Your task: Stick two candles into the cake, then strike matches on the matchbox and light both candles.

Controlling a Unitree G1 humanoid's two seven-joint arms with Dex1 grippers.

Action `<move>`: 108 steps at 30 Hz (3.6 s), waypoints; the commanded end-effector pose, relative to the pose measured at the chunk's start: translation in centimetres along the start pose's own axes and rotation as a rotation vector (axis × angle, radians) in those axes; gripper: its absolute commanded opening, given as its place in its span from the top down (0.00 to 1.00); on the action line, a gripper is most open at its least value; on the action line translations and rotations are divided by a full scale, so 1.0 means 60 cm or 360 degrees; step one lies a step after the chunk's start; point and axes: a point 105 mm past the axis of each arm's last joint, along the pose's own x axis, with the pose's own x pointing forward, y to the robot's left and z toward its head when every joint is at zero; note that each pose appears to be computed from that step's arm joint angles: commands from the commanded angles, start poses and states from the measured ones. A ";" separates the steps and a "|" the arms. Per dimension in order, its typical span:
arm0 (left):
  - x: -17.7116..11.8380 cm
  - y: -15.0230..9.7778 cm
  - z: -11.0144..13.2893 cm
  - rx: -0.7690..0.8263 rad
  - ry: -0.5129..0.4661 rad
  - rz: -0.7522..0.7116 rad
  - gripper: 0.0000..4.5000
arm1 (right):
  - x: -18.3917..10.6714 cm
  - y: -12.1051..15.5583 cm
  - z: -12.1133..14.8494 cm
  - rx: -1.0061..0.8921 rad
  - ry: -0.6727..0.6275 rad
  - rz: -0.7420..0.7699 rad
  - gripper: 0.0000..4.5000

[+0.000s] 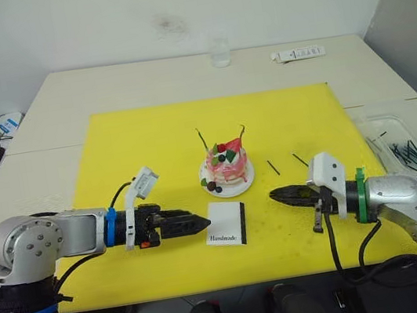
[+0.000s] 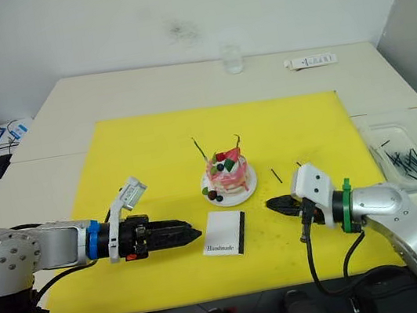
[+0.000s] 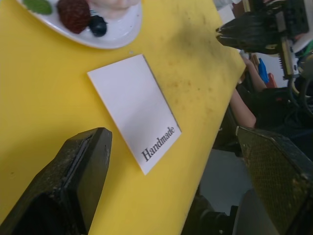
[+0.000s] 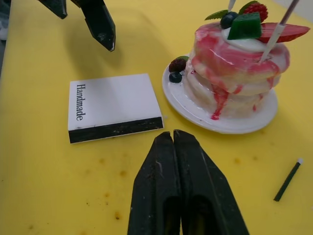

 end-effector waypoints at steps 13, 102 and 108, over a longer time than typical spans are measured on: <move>0.042 0.019 -0.026 -0.0209 -0.0044 -0.0029 0.00 | 0.047 0.014 -0.034 -0.0109 0.0232 0.0157 0.99; 0.043 0.009 -0.030 -0.0071 -0.0214 -0.0112 0.99 | 0.104 0.015 0.072 0.0042 -0.0171 0.0189 1.00; 0.015 -0.041 -0.038 0.0369 -0.0120 -0.0193 0.99 | 0.018 -0.019 0.081 0.0015 -0.0209 -0.0069 1.00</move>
